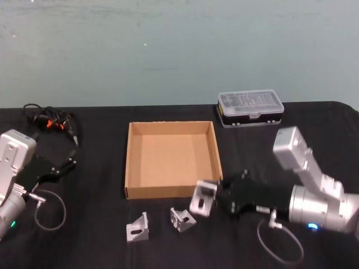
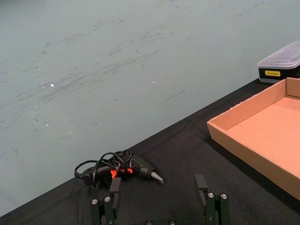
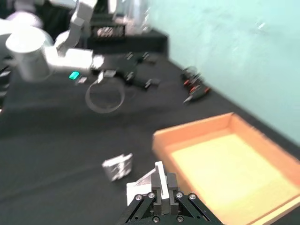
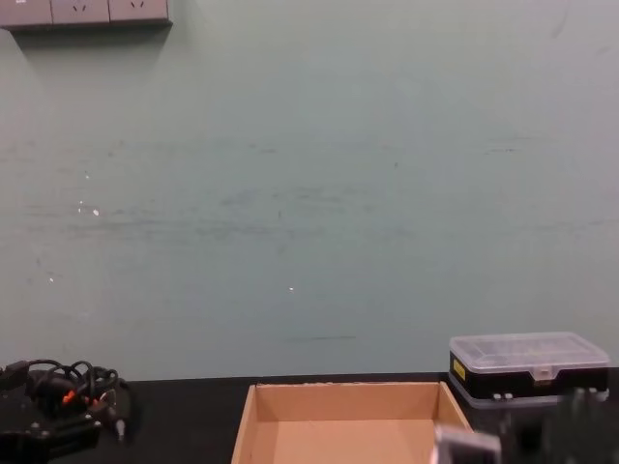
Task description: Use one hand to pick up the angle iron from the table and place it into the box.
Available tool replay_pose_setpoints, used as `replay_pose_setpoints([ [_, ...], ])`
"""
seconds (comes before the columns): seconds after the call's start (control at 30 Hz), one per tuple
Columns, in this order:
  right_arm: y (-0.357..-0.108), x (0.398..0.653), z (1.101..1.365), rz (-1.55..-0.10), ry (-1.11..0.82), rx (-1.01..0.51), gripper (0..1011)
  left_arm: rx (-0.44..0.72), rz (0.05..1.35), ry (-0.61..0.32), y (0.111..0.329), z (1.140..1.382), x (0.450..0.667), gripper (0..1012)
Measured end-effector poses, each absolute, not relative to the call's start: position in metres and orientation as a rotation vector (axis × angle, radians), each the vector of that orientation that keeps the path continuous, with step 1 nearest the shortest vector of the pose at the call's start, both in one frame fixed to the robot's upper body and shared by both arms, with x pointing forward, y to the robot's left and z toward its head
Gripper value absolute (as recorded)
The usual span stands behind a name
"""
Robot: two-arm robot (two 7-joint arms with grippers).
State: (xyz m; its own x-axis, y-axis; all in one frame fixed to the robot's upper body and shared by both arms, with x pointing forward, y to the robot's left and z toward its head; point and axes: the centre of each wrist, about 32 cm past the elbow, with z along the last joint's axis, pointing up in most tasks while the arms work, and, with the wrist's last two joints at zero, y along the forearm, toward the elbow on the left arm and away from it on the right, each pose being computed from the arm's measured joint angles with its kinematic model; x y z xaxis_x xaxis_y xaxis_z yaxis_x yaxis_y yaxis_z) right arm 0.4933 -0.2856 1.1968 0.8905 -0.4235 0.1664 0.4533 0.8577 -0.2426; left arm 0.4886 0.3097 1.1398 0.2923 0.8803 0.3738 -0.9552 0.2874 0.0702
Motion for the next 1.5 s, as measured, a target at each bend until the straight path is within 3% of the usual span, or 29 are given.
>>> replay_pose_setpoints([
  [0.4,-0.273,0.527,1.224,-0.652,-0.111,-0.189,86,0.304,1.248,-0.285,0.310,1.140,0.489,1000],
  [0.77,-0.242,0.586,1.243,-0.688,-0.069,-0.314,86,0.304,1.248,-0.285,0.310,1.140,0.489,1000],
  [1.1,-0.220,0.621,1.240,-0.649,-0.018,-0.403,86,0.304,1.248,-0.285,0.310,1.140,0.489,1000],
  [1.5,-0.205,0.638,1.218,-0.644,0.031,-0.525,86,0.304,1.248,-0.285,0.310,1.140,0.489,1000],
])
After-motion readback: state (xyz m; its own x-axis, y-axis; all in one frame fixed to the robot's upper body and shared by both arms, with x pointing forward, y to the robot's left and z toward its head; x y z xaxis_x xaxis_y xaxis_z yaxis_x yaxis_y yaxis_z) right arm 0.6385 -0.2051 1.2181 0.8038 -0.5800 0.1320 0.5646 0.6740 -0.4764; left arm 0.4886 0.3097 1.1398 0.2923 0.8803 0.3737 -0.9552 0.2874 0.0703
